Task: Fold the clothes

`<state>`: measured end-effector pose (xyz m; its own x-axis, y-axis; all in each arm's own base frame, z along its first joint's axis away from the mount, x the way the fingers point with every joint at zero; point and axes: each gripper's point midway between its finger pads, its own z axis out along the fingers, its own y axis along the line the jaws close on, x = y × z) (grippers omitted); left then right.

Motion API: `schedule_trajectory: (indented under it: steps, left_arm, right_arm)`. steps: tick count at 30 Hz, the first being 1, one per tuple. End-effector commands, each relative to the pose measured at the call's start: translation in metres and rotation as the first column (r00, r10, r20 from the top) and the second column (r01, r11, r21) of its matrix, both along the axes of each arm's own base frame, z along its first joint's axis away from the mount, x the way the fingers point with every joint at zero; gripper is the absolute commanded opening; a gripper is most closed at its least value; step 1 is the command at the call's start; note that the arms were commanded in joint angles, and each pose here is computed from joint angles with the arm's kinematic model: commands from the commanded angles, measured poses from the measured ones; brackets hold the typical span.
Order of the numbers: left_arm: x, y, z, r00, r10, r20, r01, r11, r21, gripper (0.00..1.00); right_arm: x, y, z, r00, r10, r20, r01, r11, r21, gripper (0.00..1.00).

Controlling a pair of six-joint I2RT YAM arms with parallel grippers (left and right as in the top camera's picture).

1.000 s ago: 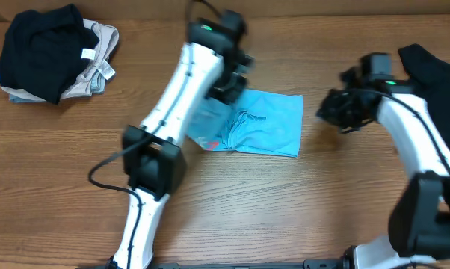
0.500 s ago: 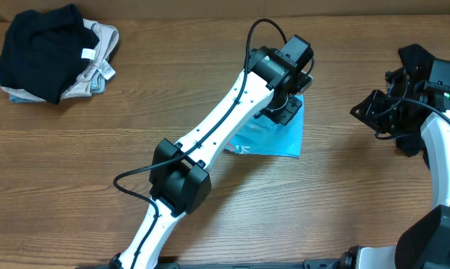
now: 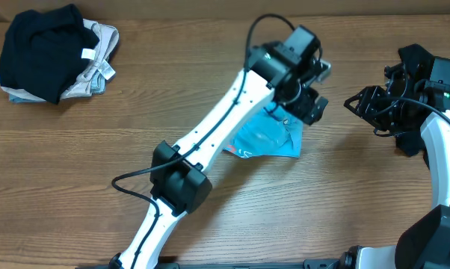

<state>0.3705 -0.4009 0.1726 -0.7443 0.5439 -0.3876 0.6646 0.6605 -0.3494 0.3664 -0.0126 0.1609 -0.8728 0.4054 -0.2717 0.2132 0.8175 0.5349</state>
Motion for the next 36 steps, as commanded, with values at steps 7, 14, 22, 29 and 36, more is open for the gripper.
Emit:
schedule_trajectory:
  steps: [7,14,22,29,36]
  left_arm:
    - [0.117,0.172,0.132,0.868,0.478,0.133,-0.447,0.870,-0.210,1.00]
    - [0.135,0.268,0.118,0.806,0.580,0.120,-0.566,0.813,-0.133,1.00]
    - [0.142,0.306,0.117,0.780,0.608,0.144,-0.596,0.794,-0.120,1.00]
    - [0.143,0.310,0.116,0.775,0.614,0.152,-0.604,0.790,-0.106,1.00]
    - [0.141,0.310,0.115,0.776,0.614,0.146,-0.605,0.789,-0.102,1.00]
  right_arm:
    - [0.015,0.086,0.014,0.958,0.263,0.116,-0.254,0.963,-0.086,0.67]
    - [0.021,0.174,0.011,0.830,0.524,0.191,-0.435,0.823,-0.366,0.73]
    - [0.030,0.229,-0.037,0.751,0.645,0.139,-0.503,0.696,-0.512,0.77]
    - [0.028,0.230,-0.068,0.755,0.652,0.069,-0.542,0.681,-0.492,0.58]
    - [0.014,0.235,-0.071,0.741,0.670,0.039,-0.592,0.680,-0.433,0.15]
